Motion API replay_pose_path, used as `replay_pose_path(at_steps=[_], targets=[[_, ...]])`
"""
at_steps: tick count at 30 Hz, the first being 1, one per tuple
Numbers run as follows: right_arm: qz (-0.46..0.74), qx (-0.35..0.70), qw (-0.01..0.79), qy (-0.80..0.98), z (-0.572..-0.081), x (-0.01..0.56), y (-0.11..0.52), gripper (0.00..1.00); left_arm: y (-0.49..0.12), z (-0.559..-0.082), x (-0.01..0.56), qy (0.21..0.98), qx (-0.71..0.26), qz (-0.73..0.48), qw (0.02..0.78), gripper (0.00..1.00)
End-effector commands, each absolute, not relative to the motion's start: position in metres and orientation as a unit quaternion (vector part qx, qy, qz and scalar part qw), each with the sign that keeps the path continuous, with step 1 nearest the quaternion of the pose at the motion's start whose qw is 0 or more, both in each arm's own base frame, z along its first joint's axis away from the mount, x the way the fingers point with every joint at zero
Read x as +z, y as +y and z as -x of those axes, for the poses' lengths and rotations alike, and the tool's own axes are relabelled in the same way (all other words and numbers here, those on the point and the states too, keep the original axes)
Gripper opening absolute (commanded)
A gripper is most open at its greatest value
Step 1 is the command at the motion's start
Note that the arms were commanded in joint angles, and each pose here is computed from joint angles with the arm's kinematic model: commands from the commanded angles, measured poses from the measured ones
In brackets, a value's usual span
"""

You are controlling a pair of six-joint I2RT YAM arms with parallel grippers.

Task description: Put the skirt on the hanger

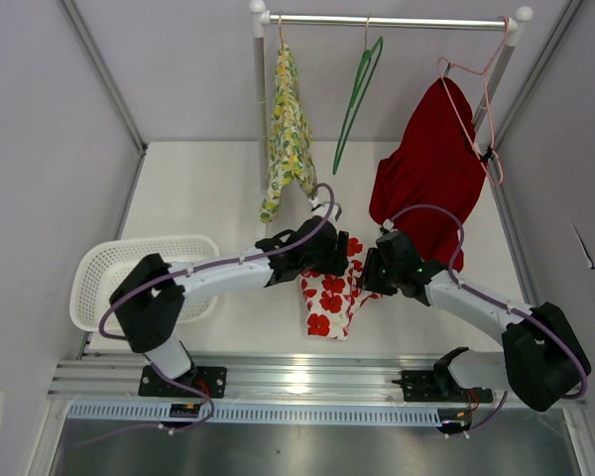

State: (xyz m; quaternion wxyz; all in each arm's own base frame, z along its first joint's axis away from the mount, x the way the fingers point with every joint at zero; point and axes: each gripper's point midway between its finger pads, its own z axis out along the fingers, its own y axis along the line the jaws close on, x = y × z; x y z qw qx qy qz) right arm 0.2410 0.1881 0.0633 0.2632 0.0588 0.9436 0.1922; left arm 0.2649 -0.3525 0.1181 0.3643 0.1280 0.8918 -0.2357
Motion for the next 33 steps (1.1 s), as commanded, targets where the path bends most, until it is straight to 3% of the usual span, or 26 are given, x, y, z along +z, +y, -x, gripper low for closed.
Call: replay_pose_path(at_steps=[1,12,19,26,33], targets=[[-0.061,0.245,0.274,0.928,-0.251,0.067,0.205,0.41,-0.368,-0.280,0.123,0.898,-0.216,-0.130,0.360,0.67],[-0.068,0.254,0.263,0.928,-0.254,0.052,0.205,0.47,-0.379,-0.286,0.081,0.926,-0.167,-0.141,0.308,0.67],[-0.078,0.258,0.252,0.930,-0.252,0.040,0.204,0.36,-0.386,-0.287,0.064,0.932,-0.163,-0.146,0.290,0.67],[-0.080,0.260,0.252,0.929,-0.252,0.038,0.203,0.17,-0.391,-0.289,0.059,0.932,-0.166,-0.148,0.286,0.67],[-0.083,0.263,0.254,0.927,-0.254,0.040,0.202,0.11,-0.390,-0.285,0.066,0.928,-0.168,-0.160,0.290,0.68]])
